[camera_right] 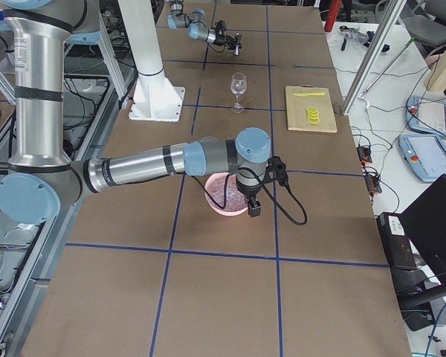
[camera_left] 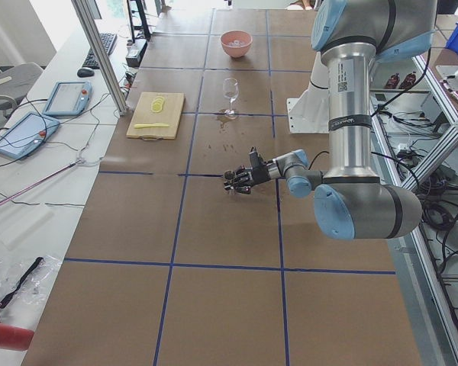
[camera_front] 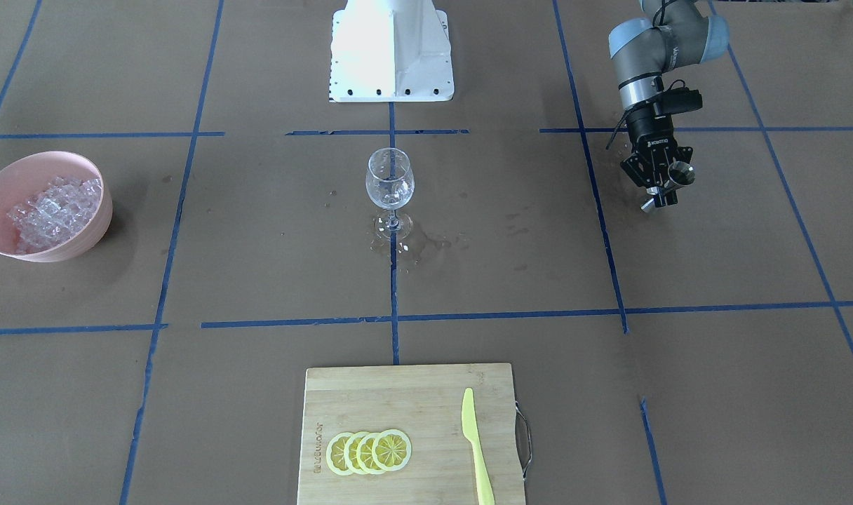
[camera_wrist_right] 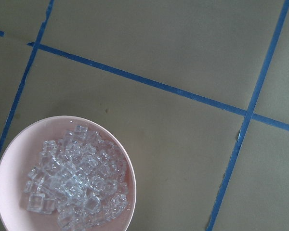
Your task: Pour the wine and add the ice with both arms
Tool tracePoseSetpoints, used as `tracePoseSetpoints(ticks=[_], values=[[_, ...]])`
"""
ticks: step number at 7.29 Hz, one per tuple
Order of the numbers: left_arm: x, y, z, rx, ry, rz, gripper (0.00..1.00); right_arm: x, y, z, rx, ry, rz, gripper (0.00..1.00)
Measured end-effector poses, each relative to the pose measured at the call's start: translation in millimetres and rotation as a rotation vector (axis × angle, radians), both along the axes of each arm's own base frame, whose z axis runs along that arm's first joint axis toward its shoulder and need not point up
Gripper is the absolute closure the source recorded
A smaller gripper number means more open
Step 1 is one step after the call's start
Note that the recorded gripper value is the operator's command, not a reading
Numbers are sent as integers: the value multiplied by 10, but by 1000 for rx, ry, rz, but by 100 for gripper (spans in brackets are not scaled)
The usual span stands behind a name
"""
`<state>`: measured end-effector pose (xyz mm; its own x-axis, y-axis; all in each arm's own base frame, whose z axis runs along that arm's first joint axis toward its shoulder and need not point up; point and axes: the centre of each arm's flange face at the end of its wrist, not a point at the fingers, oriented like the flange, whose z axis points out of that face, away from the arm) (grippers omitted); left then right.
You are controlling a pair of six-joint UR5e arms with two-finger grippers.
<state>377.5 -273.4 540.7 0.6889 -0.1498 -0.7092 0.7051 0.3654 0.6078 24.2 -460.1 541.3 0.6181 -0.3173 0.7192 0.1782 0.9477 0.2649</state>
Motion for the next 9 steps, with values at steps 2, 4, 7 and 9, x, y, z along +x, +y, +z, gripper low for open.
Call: tracePoseSetpoints(ticks=[2,4,7,9], values=[[-74,-41,-450,109,-7,75,100,0,1,-9,2,0,0,0],[150,-85,-1221,236,28,125,100,0,0,-19,4,0,0,0],[623,-125,-2488,396,-51,166,100,-1,-27,-36,8,0,0,0],[745,-123,-2870,475,-238,201,100,0,-33,-37,8,1,1,0]])
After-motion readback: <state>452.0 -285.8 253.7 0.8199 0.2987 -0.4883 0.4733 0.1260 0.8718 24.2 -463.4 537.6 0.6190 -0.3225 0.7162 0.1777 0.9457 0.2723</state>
